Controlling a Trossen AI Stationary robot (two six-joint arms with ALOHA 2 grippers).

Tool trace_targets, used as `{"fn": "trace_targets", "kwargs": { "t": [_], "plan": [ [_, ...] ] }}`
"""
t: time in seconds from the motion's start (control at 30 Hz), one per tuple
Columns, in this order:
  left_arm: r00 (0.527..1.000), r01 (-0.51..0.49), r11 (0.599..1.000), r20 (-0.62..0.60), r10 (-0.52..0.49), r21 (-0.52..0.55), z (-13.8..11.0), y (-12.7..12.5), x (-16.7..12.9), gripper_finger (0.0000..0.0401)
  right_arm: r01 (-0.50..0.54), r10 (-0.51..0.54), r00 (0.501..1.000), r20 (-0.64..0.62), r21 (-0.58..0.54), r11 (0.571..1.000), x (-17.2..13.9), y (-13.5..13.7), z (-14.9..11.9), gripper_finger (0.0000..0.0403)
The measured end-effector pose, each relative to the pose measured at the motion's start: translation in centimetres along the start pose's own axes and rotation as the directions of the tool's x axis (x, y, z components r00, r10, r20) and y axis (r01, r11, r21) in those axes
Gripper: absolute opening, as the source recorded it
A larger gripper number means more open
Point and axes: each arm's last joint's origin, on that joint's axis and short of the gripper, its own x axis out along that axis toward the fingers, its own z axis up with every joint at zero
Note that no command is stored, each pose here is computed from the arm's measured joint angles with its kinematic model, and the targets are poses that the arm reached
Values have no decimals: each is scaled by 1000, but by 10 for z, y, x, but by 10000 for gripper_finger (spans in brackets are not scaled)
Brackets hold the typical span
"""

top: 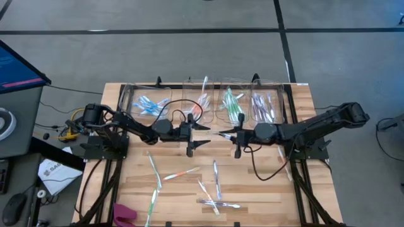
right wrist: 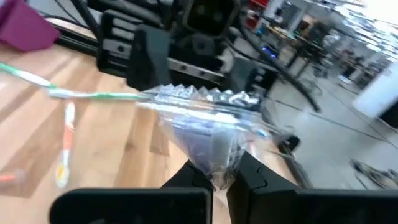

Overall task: Pick & Place Toothbrushes
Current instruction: Put the violet toothbrush into the right transparent bin

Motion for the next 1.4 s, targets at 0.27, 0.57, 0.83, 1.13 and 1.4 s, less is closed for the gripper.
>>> {"fn": "trace_targets", "kwargs": {
  "t": [0.27, 0.57, 0.83, 1.13, 1.4],
  "plan": [
    [1000, -14, 1000, -12, 14, 2, -3, 0, -3, 249, 62, -60, 996, -67, 20, 998, -31, 0, 9, 7],
    [1000, -19, 1000, -13, 19, 3, -3, 0, -3, 239, 148, -135, 978, -161, 75, 986, -64, -2, 10, 7],
    [1000, -19, 1000, -13, 19, 3, -3, 0, -3, 237, 203, -178, 957, -227, 91, 975, -76, 3, 4, 7],
    [1000, -13, 1000, -13, 13, 2, -3, -1, -3, 237, 308, -276, 904, -327, 50, 950, -93, 1, 13, 7],
    [999, -11, 1000, -39, 11, 3, -6, -1, -4, 237, 411, -338, 834, -436, 81, 908, -117, -26, 41, 7]
  ]
}}
